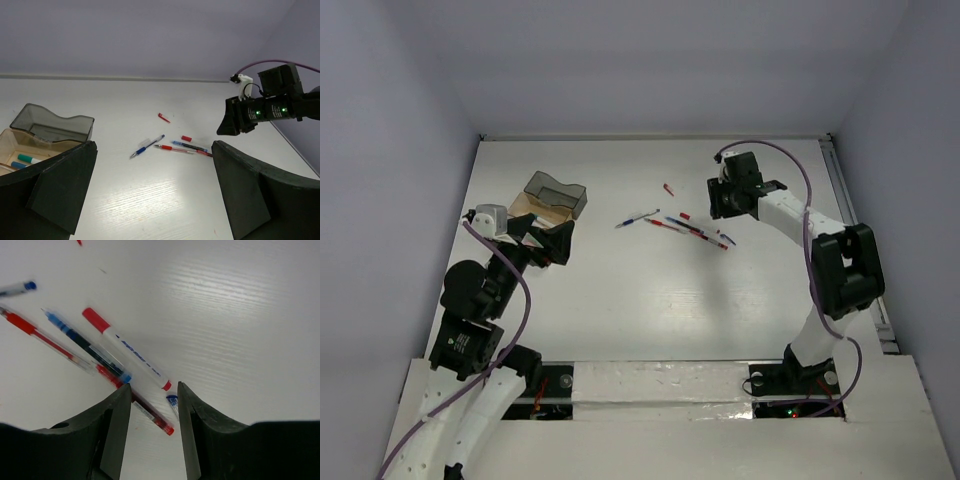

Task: Sort the stationery into containers
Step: Pick up the pen from the center of the board.

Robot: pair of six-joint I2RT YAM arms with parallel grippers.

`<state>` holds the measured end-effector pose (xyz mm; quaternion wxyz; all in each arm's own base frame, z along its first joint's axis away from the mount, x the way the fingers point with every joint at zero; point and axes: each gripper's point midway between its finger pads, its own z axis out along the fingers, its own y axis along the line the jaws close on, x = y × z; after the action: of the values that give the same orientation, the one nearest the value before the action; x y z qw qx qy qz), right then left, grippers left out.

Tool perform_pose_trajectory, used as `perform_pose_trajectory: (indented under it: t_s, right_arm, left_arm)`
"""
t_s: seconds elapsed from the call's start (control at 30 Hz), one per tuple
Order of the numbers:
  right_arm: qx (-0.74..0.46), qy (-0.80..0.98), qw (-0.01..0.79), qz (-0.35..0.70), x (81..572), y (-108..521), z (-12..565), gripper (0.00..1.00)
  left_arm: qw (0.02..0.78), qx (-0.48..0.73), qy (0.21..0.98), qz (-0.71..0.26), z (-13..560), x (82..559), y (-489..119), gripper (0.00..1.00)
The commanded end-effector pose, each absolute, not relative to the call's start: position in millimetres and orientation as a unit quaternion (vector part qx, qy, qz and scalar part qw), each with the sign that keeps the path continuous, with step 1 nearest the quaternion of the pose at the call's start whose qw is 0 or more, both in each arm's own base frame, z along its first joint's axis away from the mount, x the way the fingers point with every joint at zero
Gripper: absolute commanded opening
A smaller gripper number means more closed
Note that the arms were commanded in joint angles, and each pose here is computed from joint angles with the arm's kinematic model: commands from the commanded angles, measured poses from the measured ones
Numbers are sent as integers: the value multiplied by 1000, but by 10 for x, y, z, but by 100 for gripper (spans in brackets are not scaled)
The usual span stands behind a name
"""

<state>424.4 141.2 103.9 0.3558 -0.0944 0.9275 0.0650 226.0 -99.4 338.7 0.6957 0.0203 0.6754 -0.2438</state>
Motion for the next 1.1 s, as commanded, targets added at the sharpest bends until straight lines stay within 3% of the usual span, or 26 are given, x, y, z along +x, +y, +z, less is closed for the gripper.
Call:
perform_pose_trajectory:
  t_s: [0.0, 0.17, 0.4, 1.07]
  right_arm:
    - [-118, 933, 336, 48, 4230, 1380, 1011, 46]
    - [-121, 941, 314, 36, 4260, 1361, 852, 44]
    - [-129, 950, 284, 30, 4272, 1365, 660, 49]
    - [-155, 953, 258, 24, 4477, 1433, 426, 42]
  left_arm:
    - [704, 30, 663, -251, 3455, 2273, -1039, 99]
    - [704, 32, 663, -253, 3459, 2266, -1045, 99]
    - [702, 36, 664, -257, 3448, 2264, -1068, 99]
    - [698, 38, 667, -257, 3423, 2284, -1083, 99]
